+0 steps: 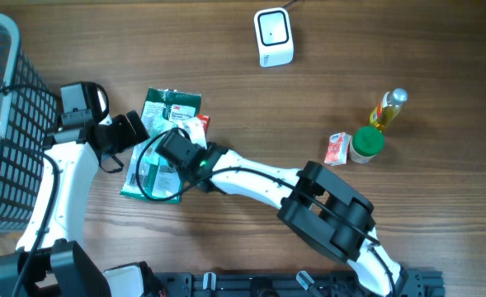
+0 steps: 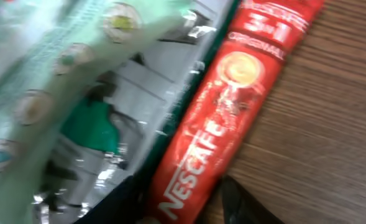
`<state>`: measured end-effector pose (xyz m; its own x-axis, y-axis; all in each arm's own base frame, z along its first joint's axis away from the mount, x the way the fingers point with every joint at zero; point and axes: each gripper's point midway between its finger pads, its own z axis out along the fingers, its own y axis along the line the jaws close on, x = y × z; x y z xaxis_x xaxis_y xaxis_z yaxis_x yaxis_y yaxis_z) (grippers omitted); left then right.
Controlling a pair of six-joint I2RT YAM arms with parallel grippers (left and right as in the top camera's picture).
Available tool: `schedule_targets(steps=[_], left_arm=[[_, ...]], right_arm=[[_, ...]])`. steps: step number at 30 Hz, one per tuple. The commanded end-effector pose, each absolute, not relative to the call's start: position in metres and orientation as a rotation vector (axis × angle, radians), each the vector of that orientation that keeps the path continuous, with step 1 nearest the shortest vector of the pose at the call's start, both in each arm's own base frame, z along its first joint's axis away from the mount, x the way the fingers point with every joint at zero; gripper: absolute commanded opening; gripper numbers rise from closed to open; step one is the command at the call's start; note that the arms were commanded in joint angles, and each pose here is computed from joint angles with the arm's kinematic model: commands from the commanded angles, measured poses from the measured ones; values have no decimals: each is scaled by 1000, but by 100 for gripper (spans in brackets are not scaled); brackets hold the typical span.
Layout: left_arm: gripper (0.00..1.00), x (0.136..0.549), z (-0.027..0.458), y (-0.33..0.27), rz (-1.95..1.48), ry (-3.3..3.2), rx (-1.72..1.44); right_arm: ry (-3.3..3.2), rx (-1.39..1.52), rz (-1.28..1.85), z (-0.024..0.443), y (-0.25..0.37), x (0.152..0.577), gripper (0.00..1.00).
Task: Scan the item barcode
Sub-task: 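Reach right gripper to the red Nescafe sachet by the glove pack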
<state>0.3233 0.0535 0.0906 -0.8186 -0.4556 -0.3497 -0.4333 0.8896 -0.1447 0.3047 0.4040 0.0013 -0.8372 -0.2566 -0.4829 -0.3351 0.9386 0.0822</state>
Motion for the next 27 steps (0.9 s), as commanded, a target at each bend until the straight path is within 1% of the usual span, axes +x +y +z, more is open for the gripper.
schedule_targets(steps=[1,6,9,12,15,17,20,25,26,27], left_arm=[[100,322,88,51,-89,2692,-623],[100,322,88,51,-89,2692,-623],[100,322,88,51,-89,2692,-623],[100,322,88,51,-89,2692,-623],[100,322,88,51,-89,2692,-623],[100,322,88,51,-89,2692,-623],[100,322,88,51,-89,2692,-623],[100,322,88,51,-89,2692,-623],[100,322,88,51,-89,2692,-623],[100,322,88,51,-89,2692,-623]], right_arm=[[2718,-351,173,-6,369,315,41],[2934,-269,297,-3,331,315,43],[3038,-296,183,-9,289,313,43],[3109,-353,101,-11,262,307,41],[3133,-448,65,-11,253,300,43],[3141,-485,53,-11,250,297,47],[3144,-538,56,-11,250,294,48],[3149,-539,51,-11,249,293,47],[3150,-539,50,-11,249,293,46],[3150,-538,50,-11,249,293,41]])
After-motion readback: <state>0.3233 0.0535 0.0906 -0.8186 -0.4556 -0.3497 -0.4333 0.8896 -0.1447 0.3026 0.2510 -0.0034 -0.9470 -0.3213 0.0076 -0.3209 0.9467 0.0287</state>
